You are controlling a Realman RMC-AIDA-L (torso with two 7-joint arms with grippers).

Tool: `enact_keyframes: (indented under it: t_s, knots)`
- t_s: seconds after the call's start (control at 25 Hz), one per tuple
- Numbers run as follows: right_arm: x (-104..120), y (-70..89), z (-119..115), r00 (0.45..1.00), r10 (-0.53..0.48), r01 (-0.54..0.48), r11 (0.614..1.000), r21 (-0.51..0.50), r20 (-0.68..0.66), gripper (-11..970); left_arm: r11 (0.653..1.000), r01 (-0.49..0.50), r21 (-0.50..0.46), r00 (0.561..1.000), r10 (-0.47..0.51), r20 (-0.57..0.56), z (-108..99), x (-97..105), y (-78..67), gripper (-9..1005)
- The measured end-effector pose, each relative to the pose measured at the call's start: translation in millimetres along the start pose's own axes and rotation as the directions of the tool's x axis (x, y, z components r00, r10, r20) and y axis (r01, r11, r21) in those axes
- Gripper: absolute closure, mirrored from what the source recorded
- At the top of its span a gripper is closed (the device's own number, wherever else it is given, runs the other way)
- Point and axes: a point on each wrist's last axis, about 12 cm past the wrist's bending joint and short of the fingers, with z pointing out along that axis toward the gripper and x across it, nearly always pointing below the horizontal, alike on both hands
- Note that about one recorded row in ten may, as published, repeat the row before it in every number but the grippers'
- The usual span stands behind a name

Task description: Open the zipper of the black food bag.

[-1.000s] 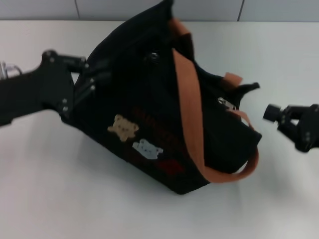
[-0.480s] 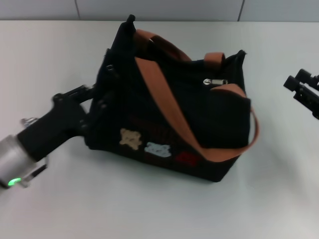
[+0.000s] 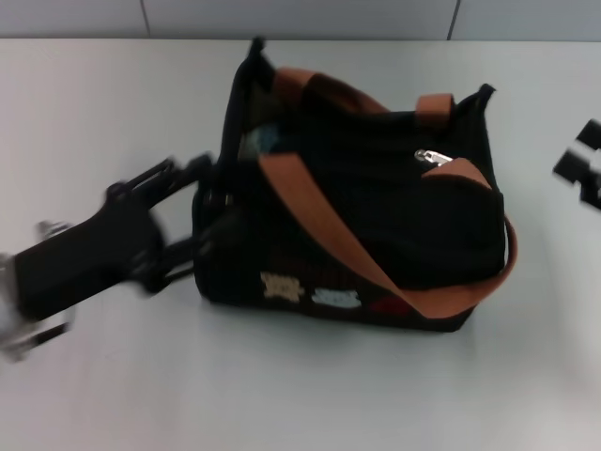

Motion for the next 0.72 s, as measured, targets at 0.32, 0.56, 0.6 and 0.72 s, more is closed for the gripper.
enact_keyframes:
  t_s: [0.32,0.56,0.6,0.72]
  knots:
    - [1.6,32.9,22.1,0.974,-0.089,-0.016,0.887,-0.462,-0.206,138,0.989,0.015,0.146,0.986,0.01,-0.169,-37.0,-12.7,-13.4,158]
    - [12.1,42.3,49.1,0.958,-0.116,-0.052,0.831,-0.554,-0.263,139,0.984,0.046,0.17,0.977,-0.009,-0.211,-42.0,-6.2,-21.0,147]
    - [12.8,42.8,51.6,0.958,-0.117,-0.052,0.829,-0.556,-0.264,139,0.985,0.045,0.168,0.978,-0.009,-0.21,-42.8,-6.1,-21.6,147]
    - [12.8,42.9,52.7,0.958,-0.117,-0.053,0.828,-0.558,-0.263,139,0.985,0.046,0.167,0.978,-0.01,-0.209,-43.2,-6.0,-21.9,147]
